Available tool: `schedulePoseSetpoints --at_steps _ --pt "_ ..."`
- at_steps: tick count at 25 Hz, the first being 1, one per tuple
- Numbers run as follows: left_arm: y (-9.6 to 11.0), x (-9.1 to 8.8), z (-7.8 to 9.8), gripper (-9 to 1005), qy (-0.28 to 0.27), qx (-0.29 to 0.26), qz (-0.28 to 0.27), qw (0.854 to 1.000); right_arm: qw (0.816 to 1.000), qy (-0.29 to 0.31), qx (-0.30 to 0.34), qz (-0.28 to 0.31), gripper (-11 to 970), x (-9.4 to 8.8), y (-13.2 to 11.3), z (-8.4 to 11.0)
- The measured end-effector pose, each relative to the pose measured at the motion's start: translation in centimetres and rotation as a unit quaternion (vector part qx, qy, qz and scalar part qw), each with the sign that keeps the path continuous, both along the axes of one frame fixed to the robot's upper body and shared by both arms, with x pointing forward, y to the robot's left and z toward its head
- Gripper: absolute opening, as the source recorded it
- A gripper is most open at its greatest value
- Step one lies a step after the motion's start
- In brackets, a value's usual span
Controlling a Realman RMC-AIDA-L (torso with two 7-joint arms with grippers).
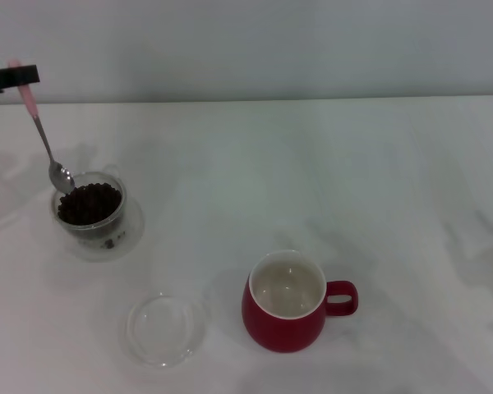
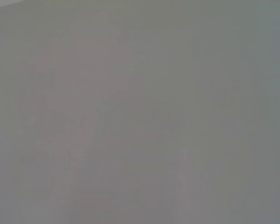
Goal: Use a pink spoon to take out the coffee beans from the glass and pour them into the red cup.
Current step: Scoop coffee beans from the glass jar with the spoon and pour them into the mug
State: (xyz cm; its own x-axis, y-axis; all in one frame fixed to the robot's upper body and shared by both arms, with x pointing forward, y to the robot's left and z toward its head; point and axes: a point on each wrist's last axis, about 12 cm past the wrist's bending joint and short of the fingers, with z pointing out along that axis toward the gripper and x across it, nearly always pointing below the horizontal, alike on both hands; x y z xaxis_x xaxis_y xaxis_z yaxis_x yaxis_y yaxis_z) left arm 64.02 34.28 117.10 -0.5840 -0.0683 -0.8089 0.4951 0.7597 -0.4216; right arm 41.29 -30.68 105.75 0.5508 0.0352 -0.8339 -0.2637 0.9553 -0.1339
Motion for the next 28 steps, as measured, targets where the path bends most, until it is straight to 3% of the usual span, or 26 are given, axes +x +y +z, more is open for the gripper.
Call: schedulePoseSetpoints --at_steps 8,18,28 --pt "-0.8 -0.1 -1.0 130 0.006 0.008 -0.003 1.0 1.0 -0.002 -0.003 0.0 528 0.3 0.0 0.1" --pt "-2.3 -1.0 -3.7 129 0.032 0.016 -0.004 0.999 1.0 -0.002 -0.006 -0.007 528 0.1 -0.4 0.1" --pt "-2.7 -2.3 -5.9 129 0.064 -0.019 0.014 0.998 1.0 0.013 -0.008 -0.016 528 0.0 -0.6 -0.3"
